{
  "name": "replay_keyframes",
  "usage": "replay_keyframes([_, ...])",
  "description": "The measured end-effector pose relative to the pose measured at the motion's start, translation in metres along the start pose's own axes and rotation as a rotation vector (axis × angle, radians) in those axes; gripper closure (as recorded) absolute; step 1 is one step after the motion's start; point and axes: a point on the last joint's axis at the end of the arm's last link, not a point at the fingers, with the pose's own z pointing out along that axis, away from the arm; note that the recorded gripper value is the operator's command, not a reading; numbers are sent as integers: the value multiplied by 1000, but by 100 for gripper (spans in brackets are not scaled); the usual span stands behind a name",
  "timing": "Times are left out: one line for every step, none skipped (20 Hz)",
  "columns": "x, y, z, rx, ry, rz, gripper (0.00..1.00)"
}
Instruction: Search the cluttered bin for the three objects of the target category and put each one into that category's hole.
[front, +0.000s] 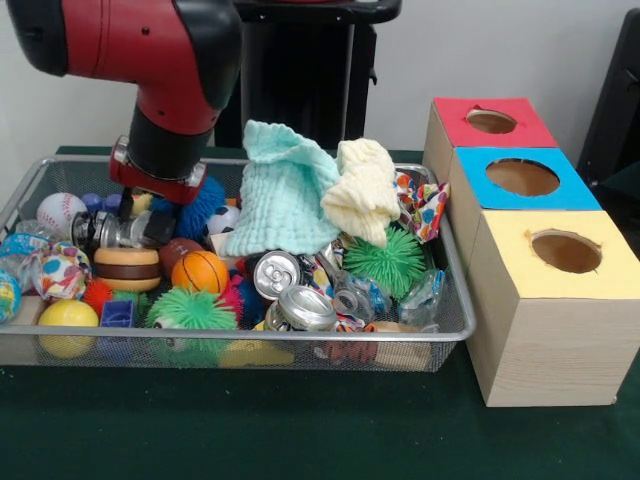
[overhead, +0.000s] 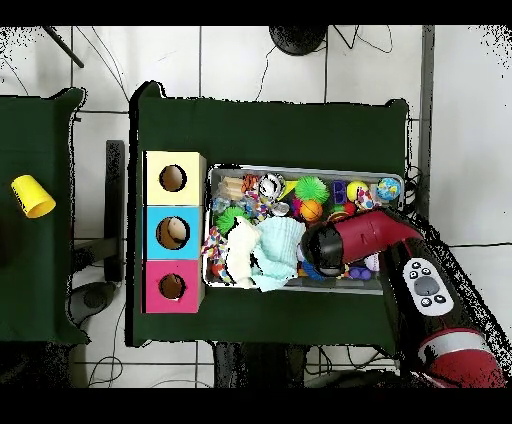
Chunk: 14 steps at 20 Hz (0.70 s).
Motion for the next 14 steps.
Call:
replay_keyframes([-1, 0, -2, 8, -2, -2, 0])
replay_keyframes([-2, -1, -4, 13, -5, -2, 0])
replay_keyframes([-4, -1, -5, 18, -8, -2, 0])
replay_keyframes([-5, -2, -6, 21, -9, -2, 0])
replay_keyframes([-9, -6, -10, 32, -15, 4, 0])
replay_keyframes([-11, -8, -11, 35, -18, 7, 0])
replay_keyframes([-12, -9, -13, 37, -20, 10, 0])
replay_keyframes([-14, -13, -14, 42, -22, 16, 0])
replay_keyframes([-17, -16, -16, 47, -24, 21, 0])
replay_keyframes([-19, -19, -17, 53, -24, 27, 0])
replay_keyframes([-21, -23, -19, 59, -19, 36, 0])
replay_keyframes([-21, -24, -19, 62, -16, 39, 0])
replay_keyframes([-22, -29, -20, 69, -2, 52, 0])
replay_keyframes([-24, -32, -21, 73, 11, 65, 0])
